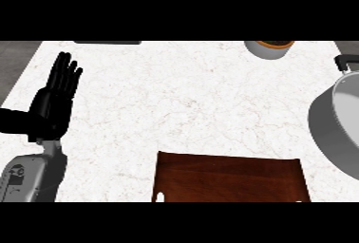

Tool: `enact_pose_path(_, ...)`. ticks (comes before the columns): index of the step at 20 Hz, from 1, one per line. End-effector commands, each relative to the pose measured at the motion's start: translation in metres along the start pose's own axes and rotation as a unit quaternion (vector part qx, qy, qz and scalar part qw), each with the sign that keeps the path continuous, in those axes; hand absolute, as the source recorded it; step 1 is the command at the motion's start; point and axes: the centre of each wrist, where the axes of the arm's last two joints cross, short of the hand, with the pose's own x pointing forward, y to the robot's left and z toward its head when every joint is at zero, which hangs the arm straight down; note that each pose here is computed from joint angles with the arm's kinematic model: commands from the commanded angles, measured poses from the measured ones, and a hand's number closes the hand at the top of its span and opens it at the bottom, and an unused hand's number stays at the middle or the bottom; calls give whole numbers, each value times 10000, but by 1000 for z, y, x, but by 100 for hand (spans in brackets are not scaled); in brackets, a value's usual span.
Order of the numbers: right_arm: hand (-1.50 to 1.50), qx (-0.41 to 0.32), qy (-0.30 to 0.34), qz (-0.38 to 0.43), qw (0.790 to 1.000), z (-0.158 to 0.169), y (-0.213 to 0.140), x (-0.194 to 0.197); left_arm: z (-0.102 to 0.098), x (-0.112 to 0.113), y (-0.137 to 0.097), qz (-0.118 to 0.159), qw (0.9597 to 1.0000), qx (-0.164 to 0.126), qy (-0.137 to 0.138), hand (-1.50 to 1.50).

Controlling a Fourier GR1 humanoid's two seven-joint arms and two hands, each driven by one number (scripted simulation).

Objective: Pick the lemon from the tray and place it in the pot

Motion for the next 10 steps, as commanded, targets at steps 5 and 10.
enact_pose_path(5, -150, 1222, 230, -1005, 9871, -22, 36, -22, -6, 9, 1, 34, 10000, 16, -76, 0)
enact_pose_path(10, -150, 1046, -528, -1351, 9839, -28, 40, -27, -3, 2, 6, -34, 10000, 85, -12, 0)
